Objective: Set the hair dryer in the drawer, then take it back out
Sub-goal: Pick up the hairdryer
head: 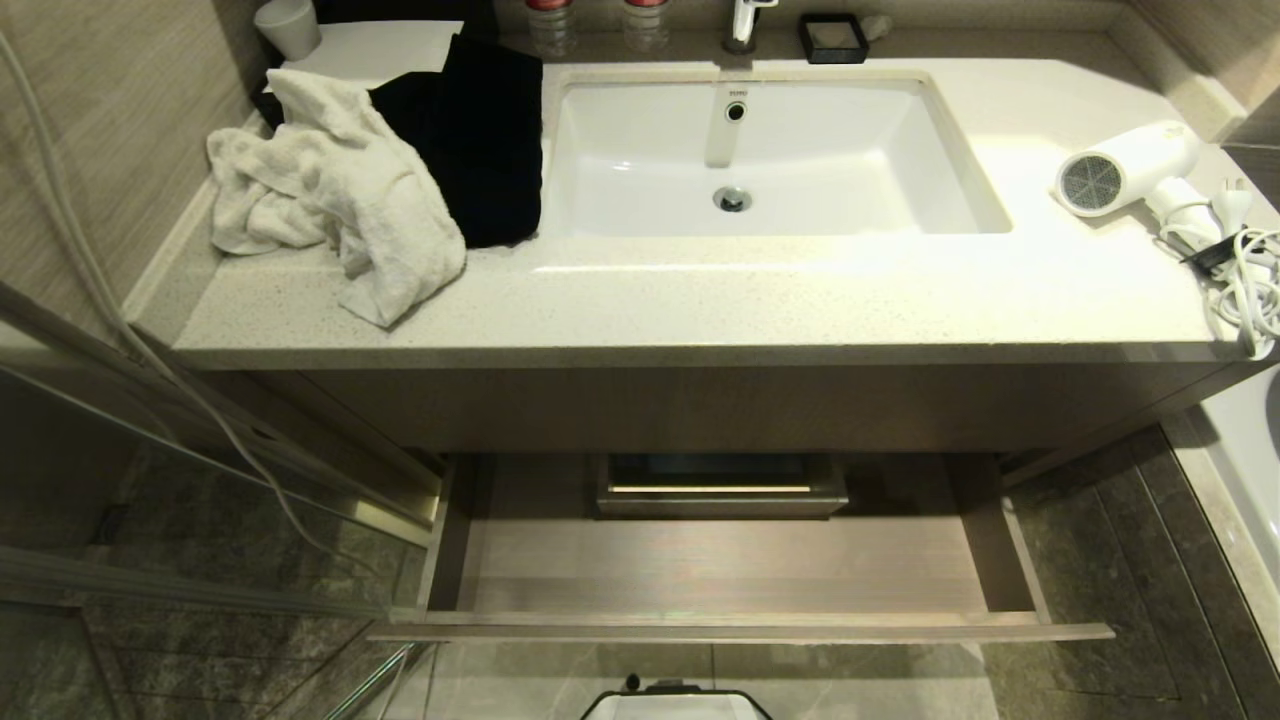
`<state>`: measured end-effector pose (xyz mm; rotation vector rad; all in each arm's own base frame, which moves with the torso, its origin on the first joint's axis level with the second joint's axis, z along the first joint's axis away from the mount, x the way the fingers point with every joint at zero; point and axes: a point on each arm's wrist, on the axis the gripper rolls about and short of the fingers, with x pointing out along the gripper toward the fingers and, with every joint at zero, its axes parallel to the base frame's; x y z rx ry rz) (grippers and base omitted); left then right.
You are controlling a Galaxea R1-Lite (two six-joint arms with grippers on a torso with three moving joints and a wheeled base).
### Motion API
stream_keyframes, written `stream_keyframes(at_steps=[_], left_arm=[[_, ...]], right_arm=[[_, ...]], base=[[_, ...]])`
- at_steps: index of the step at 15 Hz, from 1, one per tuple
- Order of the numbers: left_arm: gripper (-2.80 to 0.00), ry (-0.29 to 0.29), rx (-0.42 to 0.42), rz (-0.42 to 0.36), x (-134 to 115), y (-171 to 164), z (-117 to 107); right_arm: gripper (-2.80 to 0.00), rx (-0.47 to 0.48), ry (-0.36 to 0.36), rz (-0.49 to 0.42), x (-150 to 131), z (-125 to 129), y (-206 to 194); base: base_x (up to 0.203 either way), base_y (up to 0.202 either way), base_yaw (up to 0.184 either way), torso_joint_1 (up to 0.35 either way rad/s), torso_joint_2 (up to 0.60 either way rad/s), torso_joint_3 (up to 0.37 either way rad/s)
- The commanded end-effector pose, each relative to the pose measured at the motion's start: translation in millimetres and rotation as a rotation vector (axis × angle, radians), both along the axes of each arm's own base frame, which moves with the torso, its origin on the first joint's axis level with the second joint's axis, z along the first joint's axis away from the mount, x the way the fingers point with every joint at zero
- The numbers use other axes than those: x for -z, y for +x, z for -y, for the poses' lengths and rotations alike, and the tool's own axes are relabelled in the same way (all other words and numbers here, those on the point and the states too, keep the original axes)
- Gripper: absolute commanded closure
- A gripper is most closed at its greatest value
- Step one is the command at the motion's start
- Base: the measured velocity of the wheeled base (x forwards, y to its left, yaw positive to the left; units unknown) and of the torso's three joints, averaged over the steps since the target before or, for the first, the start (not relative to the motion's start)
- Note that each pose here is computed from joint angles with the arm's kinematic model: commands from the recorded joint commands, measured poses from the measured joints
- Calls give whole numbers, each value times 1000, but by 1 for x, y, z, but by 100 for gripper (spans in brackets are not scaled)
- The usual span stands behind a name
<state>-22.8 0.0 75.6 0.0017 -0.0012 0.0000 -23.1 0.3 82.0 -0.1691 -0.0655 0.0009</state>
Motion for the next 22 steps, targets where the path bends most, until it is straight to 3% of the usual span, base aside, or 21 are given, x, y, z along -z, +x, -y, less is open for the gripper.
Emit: stream_keyframes(at_steps=[1,7,12,22], left_arm=[[0,0,0,3,0,0,0],[0,0,0,2,0,0,0],[0,0,0,2,0,0,0],[0,0,0,1,0,0,0]], right_arm=[[0,0,-3,-1,0,0,0],[0,0,-27,-2,1,0,0],[0,7,-109,-9,1,0,0],[0,3,-61,-1,0,0,0]], base=[[0,0,0,0,0,0],[0,0,0,0,0,0],[0,0,0,0,0,0],[0,0,0,255,-35,220]])
